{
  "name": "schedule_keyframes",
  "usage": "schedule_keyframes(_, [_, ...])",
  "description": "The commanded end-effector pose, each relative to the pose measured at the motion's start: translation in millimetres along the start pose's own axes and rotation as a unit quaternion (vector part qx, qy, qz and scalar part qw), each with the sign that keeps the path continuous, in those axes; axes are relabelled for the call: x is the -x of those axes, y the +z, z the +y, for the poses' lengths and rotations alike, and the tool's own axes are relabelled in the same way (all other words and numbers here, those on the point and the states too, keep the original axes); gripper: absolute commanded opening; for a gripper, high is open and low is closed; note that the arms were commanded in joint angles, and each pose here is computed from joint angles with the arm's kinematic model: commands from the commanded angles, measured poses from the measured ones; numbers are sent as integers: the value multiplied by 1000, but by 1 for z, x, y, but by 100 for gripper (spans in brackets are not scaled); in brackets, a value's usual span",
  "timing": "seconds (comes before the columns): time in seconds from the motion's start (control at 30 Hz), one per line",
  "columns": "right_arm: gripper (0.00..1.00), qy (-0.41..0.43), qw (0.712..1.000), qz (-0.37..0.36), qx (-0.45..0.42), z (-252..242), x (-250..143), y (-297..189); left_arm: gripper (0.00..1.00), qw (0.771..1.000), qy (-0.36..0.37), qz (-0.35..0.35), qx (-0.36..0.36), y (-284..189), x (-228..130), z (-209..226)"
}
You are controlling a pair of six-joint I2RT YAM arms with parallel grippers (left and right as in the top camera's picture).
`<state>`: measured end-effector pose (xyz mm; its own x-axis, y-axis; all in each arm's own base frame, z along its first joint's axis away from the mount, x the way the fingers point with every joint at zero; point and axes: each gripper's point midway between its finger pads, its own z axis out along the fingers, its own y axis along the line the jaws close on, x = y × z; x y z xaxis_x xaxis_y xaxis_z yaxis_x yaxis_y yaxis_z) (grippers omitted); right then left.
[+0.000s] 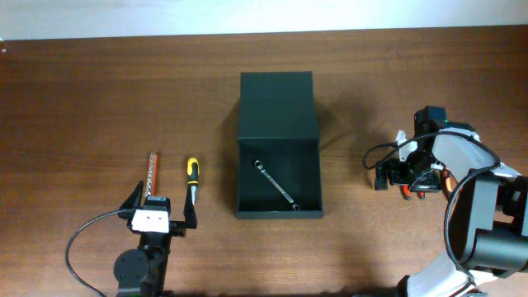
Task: Pack container
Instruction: 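Lower the right gripper and grasp the cutters by the handles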
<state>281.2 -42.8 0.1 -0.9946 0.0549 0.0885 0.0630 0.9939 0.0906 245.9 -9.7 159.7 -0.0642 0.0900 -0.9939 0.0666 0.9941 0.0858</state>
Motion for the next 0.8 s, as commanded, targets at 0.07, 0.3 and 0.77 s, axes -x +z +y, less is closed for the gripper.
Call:
schedule_keyframes(0.07, [97, -1, 1000, 21, 15, 2, -5, 14, 99, 1000, 9, 2, 7, 0, -2, 3])
schedule_keyframes(0.3, [89, -1, 1000, 20, 11, 1, -5, 14, 99, 1000, 9, 2, 6, 0, -2, 3])
schedule_keyframes(0.77, [95, -2, 999, 26, -23, -11, -7, 14, 99, 1000, 10, 2, 7, 0, -2, 3])
